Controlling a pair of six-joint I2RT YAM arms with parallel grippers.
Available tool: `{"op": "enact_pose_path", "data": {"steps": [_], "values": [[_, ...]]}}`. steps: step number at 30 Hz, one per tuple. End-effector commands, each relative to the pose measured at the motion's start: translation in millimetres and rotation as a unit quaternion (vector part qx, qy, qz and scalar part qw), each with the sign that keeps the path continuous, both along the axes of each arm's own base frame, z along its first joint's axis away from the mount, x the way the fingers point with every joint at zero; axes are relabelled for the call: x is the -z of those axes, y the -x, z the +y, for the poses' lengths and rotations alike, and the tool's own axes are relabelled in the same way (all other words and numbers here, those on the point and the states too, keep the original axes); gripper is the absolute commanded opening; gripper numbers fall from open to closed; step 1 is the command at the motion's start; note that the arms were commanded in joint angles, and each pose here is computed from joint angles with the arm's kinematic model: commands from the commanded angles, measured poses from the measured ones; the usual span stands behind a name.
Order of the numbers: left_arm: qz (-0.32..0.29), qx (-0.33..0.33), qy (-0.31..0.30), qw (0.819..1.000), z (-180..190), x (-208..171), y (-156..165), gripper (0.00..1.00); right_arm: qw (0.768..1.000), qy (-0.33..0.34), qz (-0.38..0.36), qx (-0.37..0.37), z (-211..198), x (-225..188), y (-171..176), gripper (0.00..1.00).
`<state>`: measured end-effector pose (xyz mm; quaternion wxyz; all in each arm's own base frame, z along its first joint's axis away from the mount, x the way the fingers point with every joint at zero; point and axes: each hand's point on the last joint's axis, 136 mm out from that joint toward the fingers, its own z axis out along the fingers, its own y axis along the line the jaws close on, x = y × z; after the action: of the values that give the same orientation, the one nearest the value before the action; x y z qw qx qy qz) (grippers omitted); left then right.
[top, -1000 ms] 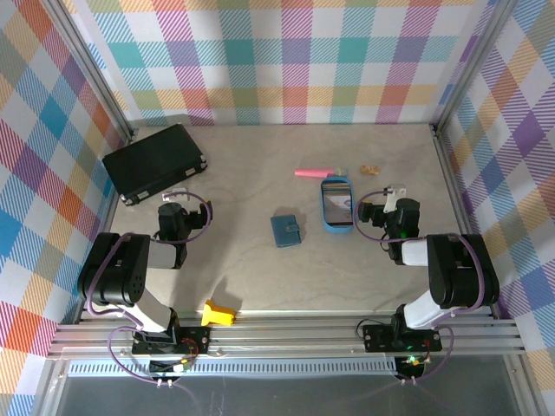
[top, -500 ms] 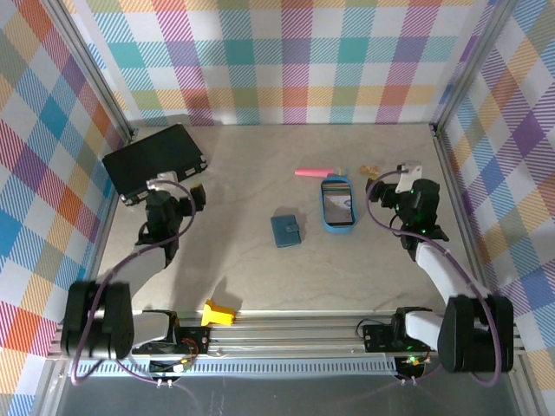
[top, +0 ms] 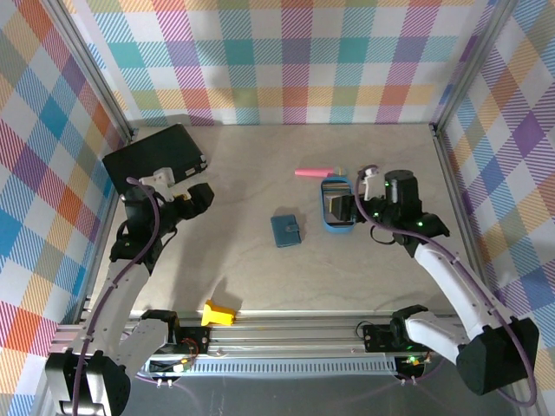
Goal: Put the credit cards into the card holder
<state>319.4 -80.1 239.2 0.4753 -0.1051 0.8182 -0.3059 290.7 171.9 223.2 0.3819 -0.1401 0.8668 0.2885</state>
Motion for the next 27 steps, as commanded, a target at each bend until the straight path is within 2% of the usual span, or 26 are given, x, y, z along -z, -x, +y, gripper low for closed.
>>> {"op": "enact_pose_path", "data": {"steps": [1,8,17,27], "values": [[0.071,0.046,0.06,0.995,-22,23,22,0.97,0.997,0.016,0.072,-0.026,28,17,15,0.73],[0.174,0.055,0.113,0.977,-34,68,27,0.94,0.98,0.115,0.148,-0.061,93,63,6,0.67],[0.211,0.05,0.114,0.97,-33,90,33,0.93,0.955,0.186,0.224,-0.057,132,126,-25,0.63],[0.215,0.062,0.11,0.968,-36,93,34,0.93,0.945,0.194,0.253,-0.07,151,162,-39,0.62]]}}
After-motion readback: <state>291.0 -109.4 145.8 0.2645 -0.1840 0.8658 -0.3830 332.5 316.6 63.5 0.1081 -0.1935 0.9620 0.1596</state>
